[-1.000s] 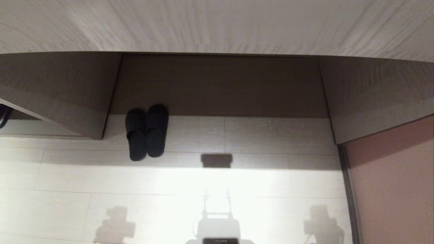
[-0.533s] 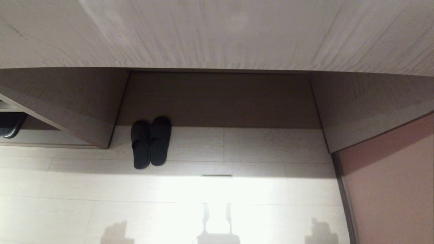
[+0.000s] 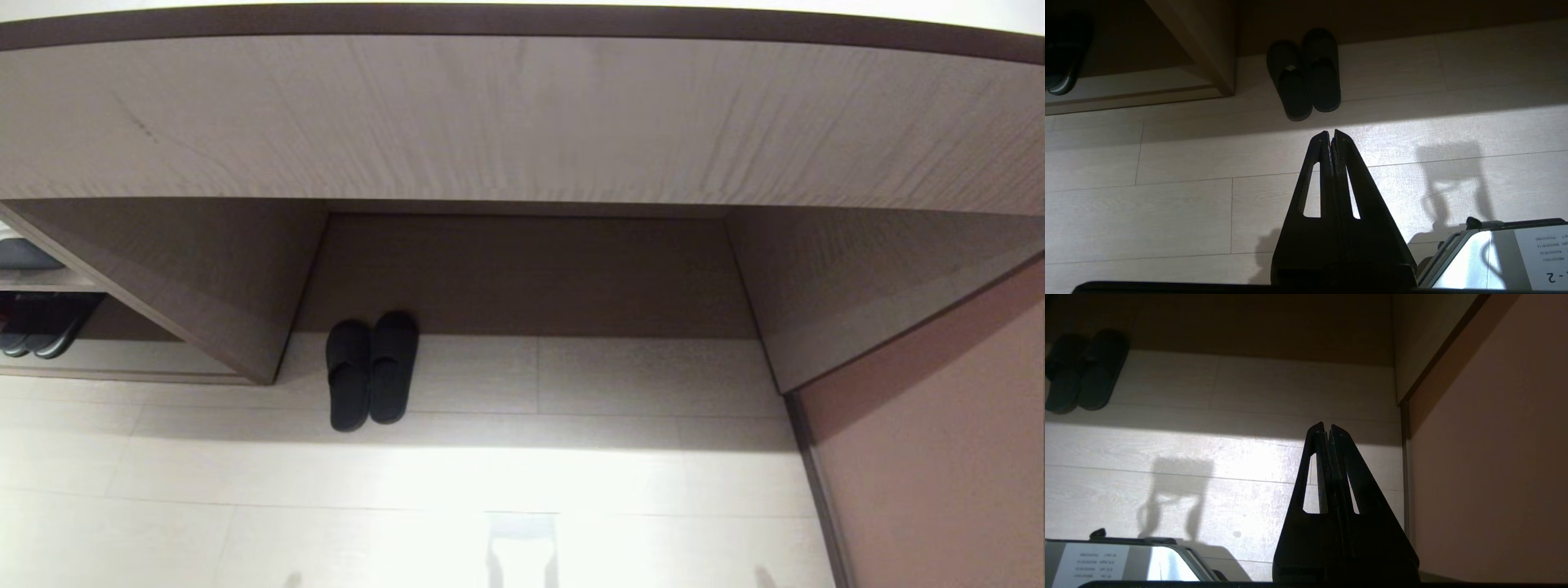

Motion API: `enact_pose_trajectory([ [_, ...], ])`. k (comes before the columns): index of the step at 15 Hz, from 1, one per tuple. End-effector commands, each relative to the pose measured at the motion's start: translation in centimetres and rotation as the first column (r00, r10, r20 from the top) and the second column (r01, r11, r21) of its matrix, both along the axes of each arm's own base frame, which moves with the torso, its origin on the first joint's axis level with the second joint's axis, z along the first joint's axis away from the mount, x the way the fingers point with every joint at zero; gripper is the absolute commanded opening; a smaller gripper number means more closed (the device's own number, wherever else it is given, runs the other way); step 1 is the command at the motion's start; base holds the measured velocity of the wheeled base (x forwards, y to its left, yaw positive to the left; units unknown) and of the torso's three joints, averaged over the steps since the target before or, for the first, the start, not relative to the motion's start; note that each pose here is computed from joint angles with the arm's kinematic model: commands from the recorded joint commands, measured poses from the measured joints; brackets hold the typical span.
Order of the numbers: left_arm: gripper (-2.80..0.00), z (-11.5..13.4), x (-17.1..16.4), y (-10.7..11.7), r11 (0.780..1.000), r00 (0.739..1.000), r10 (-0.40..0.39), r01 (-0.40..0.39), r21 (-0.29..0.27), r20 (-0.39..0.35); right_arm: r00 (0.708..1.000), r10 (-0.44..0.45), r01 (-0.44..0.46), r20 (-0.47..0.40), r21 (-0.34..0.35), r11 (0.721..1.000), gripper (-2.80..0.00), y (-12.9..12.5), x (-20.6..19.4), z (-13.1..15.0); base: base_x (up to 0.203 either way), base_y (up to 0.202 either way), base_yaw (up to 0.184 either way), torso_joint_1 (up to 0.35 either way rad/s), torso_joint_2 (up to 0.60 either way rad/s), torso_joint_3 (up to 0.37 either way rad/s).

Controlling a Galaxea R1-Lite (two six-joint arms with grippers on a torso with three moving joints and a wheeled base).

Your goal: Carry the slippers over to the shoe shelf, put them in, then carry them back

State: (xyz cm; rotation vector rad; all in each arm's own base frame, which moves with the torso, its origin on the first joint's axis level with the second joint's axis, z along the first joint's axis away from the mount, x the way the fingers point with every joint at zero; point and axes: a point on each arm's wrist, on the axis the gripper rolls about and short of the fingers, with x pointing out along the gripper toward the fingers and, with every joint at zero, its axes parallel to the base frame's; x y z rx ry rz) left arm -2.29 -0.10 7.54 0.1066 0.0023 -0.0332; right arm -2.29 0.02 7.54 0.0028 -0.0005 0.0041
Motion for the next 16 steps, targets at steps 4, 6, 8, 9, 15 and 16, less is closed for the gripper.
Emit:
enact_pose_trajectory([
  [4, -2.8, 0.02, 0.0, 0.0, 1.0, 1.0, 0.001, -0.001, 0.001, -0.002, 1.0, 0.0, 0.0, 0.001, 0.0, 1.0, -2.8, 0.0, -0.01, 0.0, 0.0, 0.0, 0.0, 0.003, 0.0, 0.201],
  [6, -2.8, 0.02, 0.0, 0.0, 1.0, 1.0, 0.001, -0.001, 0.001, -0.002, 1.0, 0.001, -0.001, 0.001, 0.0, 1.0, -2.8, 0.0, -0.01, 0.0, 0.0, 0.0, 0.0, 0.004, 0.0, 0.19],
  [8, -2.8, 0.03, 0.01, 0.0, 1.0, 1.0, 0.001, -0.001, 0.001, 0.001, 1.0, 0.0, 0.0, 0.001, -0.001, 1.0, -2.8, 0.0, -0.01, 0.0, 0.0, 0.0, 0.0, 0.002, 0.0, 0.201],
  [9, -2.8, 0.02, 0.01, 0.0, 1.0, 1.0, 0.0, 0.0, 0.001, 0.0, 1.0, 0.0, 0.0, 0.001, -0.001, 1.0, -2.8, 0.0, -0.01, 0.0, 0.0, 0.0, 0.0, 0.003, 0.0, 0.206],
  [15, -2.8, 0.06, 0.01, 0.0, 1.0, 1.0, 0.001, -0.001, 0.001, 0.004, 1.0, 0.002, -0.002, 0.001, -0.001, 1.0, -2.8, 0.0, -0.01, 0.0, 0.0, 0.0, 0.0, 0.001, 0.0, 0.202],
  [16, -2.8, 0.06, 0.01, 0.0, 1.0, 1.0, 0.001, -0.001, -0.001, 0.004, 1.0, 0.0, 0.0, 0.001, 0.0, 1.0, -2.8, 0.0, -0.01, 0.0, 0.0, 0.0, 0.0, 0.005, 0.0, 0.201],
])
